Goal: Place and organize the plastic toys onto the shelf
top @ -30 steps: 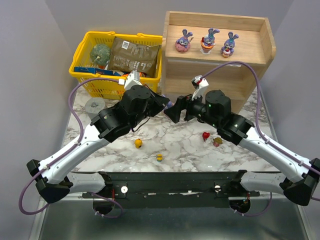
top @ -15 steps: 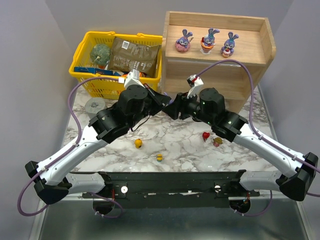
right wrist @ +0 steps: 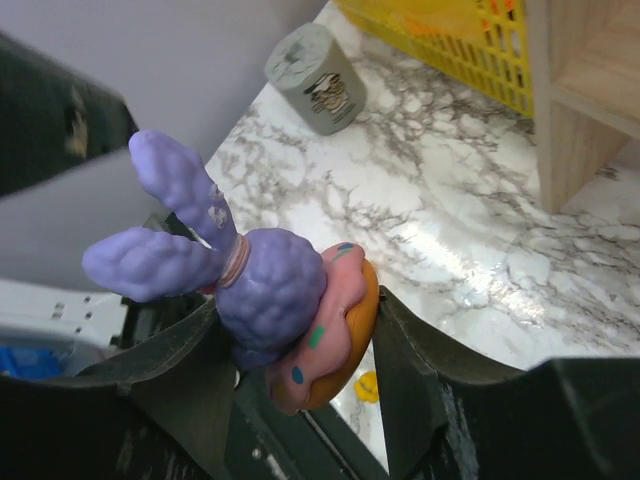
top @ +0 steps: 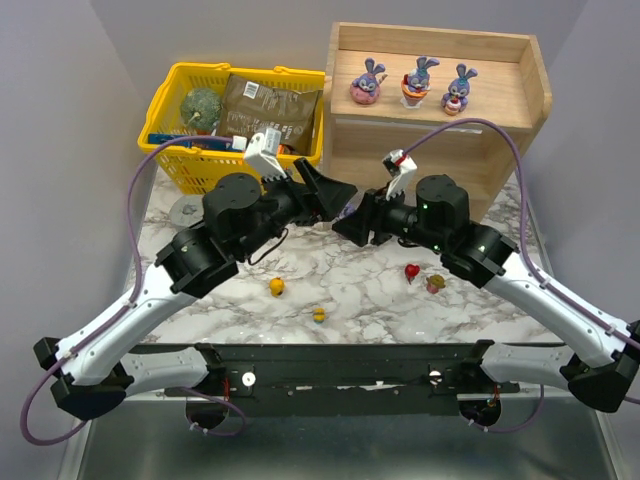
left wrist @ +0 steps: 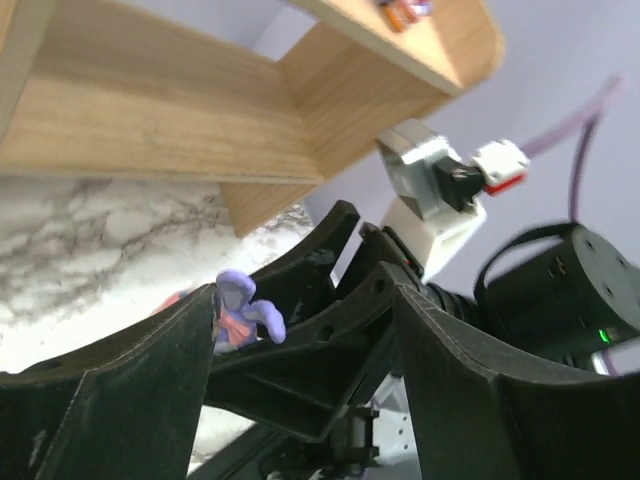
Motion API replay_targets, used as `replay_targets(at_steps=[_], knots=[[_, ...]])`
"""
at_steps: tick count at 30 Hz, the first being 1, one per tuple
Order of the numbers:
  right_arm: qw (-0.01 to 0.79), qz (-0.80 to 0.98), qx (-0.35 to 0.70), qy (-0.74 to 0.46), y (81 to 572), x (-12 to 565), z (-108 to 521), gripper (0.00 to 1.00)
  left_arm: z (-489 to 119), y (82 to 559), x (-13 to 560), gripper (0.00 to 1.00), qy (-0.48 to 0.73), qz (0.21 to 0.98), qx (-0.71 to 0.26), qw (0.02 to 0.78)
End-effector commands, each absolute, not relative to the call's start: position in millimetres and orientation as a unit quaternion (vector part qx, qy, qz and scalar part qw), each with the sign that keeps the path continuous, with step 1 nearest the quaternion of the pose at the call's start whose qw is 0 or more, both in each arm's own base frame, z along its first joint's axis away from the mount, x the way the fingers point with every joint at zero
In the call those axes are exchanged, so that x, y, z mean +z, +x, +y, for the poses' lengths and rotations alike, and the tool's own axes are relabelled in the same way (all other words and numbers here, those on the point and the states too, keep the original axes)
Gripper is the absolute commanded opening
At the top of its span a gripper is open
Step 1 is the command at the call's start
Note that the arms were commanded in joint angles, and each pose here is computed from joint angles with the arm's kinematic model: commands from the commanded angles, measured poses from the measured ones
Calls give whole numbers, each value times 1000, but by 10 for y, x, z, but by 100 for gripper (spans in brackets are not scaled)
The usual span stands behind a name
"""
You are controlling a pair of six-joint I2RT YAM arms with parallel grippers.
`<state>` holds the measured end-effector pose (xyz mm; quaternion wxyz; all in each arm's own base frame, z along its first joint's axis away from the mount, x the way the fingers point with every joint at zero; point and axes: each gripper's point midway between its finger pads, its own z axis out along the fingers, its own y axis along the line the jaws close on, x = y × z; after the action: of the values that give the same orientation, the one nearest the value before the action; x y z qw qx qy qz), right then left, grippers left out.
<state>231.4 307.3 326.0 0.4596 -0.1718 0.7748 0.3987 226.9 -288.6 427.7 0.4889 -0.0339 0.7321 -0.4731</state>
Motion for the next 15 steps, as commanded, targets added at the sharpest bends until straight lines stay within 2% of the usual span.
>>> replay_targets(at_steps=[1,5,8,10,15], knots=[[433,735,459,-248,1834,3605,3020,1,-2674,1980,4821,80,90,654,-479,578],[380,694,527,-311,1401,3765,3044,1,-2746,1722,4869,80,217,629,-469,581],[341,666,567,-345,1140,3862,3047,1,-2853,1418,4803,78,313,600,-491,548],[318,653,585,-361,1020,3894,3051,1,-2882,1108,4805,76,389,548,-519,528],[289,621,616,-390,814,3985,3026,1,-2854,636,4883,72,473,462,-571,488]])
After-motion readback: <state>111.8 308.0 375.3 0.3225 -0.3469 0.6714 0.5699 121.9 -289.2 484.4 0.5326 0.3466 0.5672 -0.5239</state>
